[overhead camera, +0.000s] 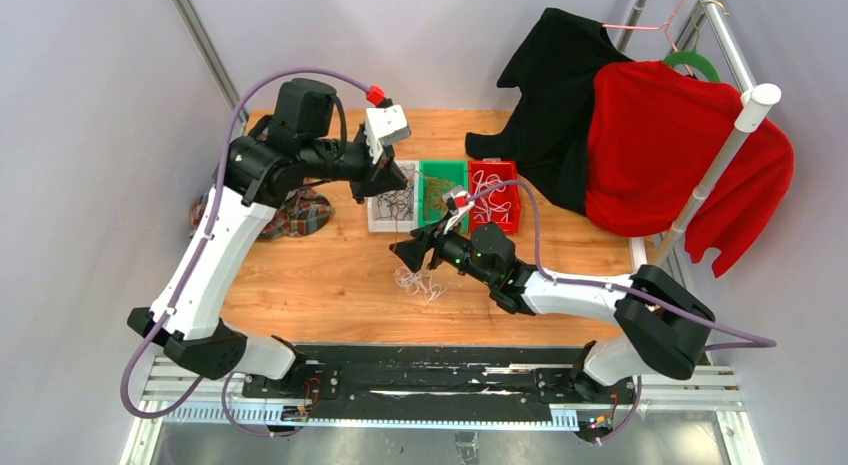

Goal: Untangle the cables

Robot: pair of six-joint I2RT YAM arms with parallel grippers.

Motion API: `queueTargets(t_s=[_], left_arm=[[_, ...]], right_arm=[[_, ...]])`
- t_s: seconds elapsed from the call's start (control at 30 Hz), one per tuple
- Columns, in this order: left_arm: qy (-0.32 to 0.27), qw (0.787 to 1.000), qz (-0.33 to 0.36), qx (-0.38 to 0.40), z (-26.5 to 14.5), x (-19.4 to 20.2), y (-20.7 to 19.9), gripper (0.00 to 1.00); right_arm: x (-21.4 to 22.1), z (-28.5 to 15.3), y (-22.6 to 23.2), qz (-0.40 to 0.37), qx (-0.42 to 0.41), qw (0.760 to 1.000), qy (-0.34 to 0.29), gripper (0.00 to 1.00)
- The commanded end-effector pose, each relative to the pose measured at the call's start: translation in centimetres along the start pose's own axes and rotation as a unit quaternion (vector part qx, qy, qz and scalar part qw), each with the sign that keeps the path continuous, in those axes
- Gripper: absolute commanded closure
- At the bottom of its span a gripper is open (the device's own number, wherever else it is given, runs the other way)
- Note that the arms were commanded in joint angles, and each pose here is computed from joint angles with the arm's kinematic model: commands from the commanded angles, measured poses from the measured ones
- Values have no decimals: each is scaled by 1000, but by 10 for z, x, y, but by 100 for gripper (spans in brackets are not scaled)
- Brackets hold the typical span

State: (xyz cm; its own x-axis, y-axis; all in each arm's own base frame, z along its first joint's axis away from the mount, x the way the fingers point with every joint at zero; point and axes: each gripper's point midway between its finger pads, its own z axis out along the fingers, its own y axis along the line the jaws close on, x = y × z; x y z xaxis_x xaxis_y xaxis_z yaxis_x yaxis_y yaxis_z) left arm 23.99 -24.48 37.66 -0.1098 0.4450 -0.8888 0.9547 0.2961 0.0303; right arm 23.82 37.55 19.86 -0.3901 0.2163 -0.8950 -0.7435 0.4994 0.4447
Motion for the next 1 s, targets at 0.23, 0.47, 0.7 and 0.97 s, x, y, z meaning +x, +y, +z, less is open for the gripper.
queueTargets(t_s=[0.23,0.47,0.7,0.97], left_arm=[[-112,991,41,-52,-49,-99,-1,100],[-180,975,79,-105,-86,-151,3,100],[-241,953,104,-150,-118,-183,3,100],[-249,950,112,-153,-123,-186,0,100]], right_arm=[[72,14,-25,31,23,997,68,34],[109,6,-36,35,38,993,104,43],[118,-6,-44,21,62,991,114,47],[76,-33,-31,-28,54,995,74,28]])
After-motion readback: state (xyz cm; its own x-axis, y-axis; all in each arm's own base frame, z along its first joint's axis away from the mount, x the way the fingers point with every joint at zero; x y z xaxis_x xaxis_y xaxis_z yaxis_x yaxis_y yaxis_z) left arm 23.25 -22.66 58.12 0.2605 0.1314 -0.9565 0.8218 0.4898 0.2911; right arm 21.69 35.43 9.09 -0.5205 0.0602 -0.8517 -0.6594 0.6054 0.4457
